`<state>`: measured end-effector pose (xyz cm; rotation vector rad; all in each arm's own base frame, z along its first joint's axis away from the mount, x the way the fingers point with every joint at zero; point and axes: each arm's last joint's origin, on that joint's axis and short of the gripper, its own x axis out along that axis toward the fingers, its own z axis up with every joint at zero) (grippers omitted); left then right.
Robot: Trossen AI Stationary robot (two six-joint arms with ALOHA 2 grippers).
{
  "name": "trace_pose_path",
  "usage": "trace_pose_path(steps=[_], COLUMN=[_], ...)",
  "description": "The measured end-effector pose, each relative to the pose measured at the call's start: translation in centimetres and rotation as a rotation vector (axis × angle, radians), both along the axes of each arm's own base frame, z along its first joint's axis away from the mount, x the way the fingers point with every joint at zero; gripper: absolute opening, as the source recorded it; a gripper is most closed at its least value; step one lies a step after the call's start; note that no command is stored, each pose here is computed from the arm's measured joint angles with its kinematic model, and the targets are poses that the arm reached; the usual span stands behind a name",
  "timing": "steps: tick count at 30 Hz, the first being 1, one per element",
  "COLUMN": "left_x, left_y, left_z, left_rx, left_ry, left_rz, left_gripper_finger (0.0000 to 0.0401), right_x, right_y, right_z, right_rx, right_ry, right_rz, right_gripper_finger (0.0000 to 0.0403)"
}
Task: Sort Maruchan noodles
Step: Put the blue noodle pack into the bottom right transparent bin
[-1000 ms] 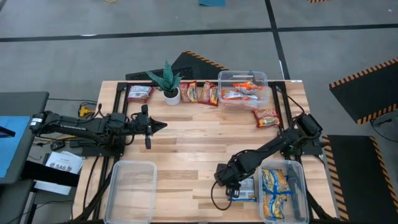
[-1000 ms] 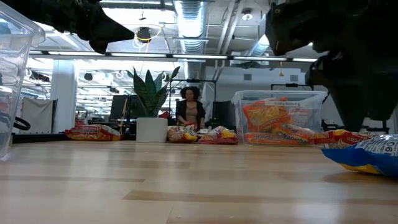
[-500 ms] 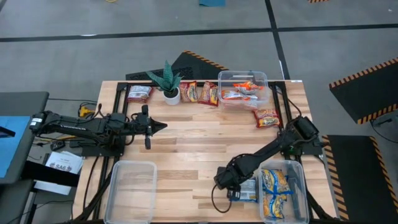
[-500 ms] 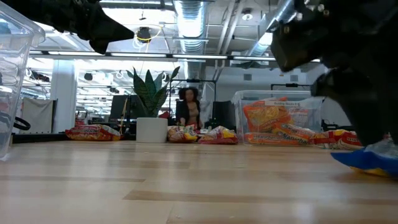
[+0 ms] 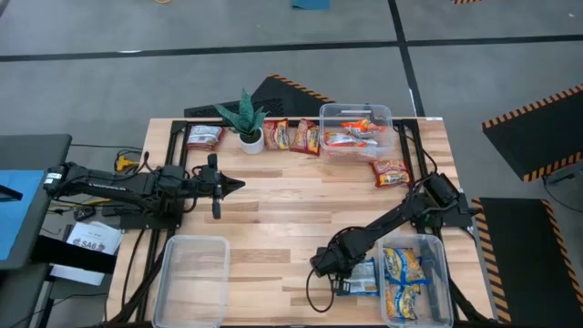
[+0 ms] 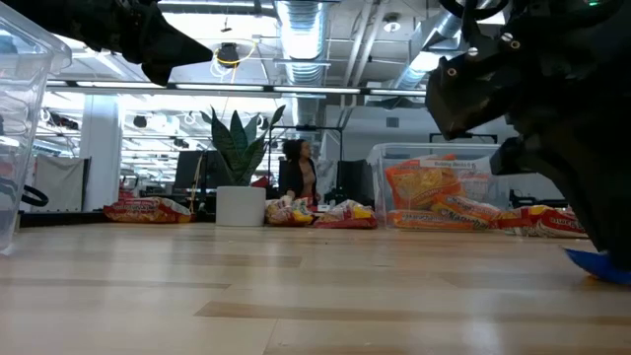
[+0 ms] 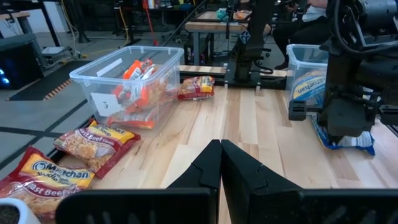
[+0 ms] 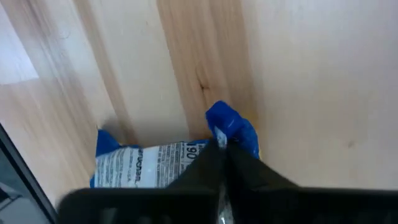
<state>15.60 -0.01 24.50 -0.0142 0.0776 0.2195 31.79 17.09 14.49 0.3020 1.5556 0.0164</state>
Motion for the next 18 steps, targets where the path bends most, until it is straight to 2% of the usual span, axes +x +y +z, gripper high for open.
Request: trace_pose_path(steps=[2, 9, 14, 18], left_x=[0.0, 0.0, 0.0, 0.0], left_y=[0.0, 0.0, 0.0, 0.0], left_z=[0.0, 0.0, 0.0, 0.0], left_rx=[0.000, 0.000, 0.000, 0.000], left_ry=[0.000, 0.000, 0.000, 0.001], left_rz=[0.000, 0.000, 0.000, 0.000], left_gripper_finger=[0.0000, 0.0000, 0.0000, 0.0000], right_x=[0.4, 3.3, 4.5, 3.4], right_y=[-0.3, -1.1, -1.7, -2.4], right_z=[0.4, 3.9, 8.2, 12.8], right_rx=[-0.002, 0.025, -0.001, -0.085], right_ry=[-0.020, -0.170, -0.201, -0.206], right_rz=[0.003, 0.088, 0.168, 0.161], right_gripper_finger=[0.0014, 0.0006, 0.0005, 0.0005])
